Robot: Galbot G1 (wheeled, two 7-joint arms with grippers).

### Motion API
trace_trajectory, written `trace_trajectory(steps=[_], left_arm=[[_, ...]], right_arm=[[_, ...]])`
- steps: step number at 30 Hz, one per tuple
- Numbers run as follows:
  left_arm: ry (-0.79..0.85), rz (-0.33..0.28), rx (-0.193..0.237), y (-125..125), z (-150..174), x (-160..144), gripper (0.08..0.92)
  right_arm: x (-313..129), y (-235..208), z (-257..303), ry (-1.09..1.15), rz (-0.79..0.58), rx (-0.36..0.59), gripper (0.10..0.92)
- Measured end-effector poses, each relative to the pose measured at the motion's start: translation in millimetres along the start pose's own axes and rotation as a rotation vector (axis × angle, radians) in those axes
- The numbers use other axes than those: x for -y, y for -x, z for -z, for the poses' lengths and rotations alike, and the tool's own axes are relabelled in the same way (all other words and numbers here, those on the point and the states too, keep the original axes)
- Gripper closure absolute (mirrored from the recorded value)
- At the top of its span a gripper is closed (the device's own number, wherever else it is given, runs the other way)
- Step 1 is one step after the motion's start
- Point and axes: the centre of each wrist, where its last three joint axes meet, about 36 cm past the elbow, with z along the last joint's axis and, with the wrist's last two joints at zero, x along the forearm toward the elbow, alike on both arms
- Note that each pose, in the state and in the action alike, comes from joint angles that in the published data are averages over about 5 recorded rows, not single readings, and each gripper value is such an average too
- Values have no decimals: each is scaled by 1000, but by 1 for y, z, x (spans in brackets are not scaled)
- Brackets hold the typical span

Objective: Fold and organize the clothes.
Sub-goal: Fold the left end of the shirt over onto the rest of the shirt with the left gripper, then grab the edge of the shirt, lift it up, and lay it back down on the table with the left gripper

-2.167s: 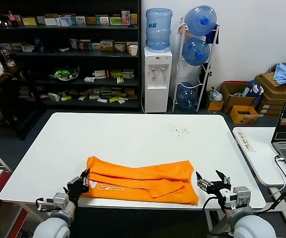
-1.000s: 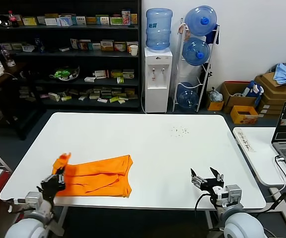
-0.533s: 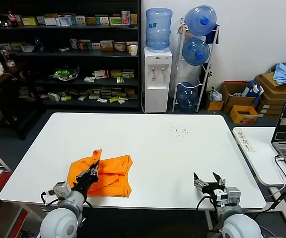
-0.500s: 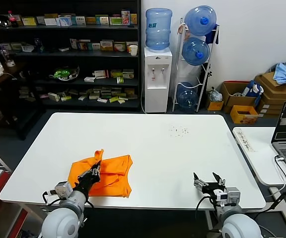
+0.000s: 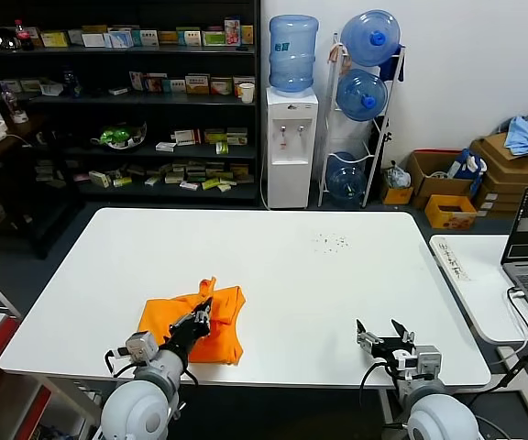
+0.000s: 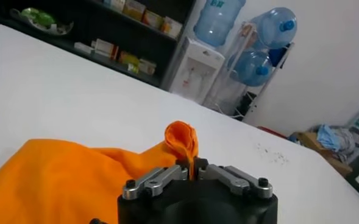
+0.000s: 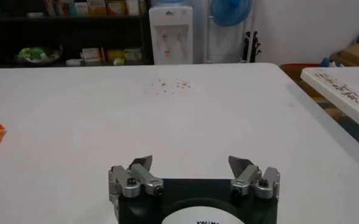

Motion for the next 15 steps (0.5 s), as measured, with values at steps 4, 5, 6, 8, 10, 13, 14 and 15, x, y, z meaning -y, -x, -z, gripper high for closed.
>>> trace_trajectory(steps=[4, 5, 6, 8, 10, 13, 14, 15], left_arm=[[-8, -12, 3, 2, 0, 1, 681], [-10, -15, 3, 2, 1, 2, 655], [-12, -17, 4, 1, 1, 2, 629], [-12, -20, 5, 0, 2, 1, 568], [-7, -20, 9, -2, 3, -1, 508], [10, -10, 18, -6, 5, -9, 421], [19, -2, 23, -7, 6, -13, 395], [31, 8, 27, -8, 6, -19, 369]], right_arm=[[0, 1, 0, 3, 0, -3, 200], [0, 1, 0, 3, 1, -3, 200], [0, 2, 0, 4, 1, -4, 200], [0, 2, 0, 5, 2, -4, 200], [-1, 3, 0, 7, 3, -4, 200], [-1, 3, 1, 9, 5, -2, 200], [-1, 2, 1, 10, 6, -2, 200], [-1, 2, 1, 11, 7, -1, 200]])
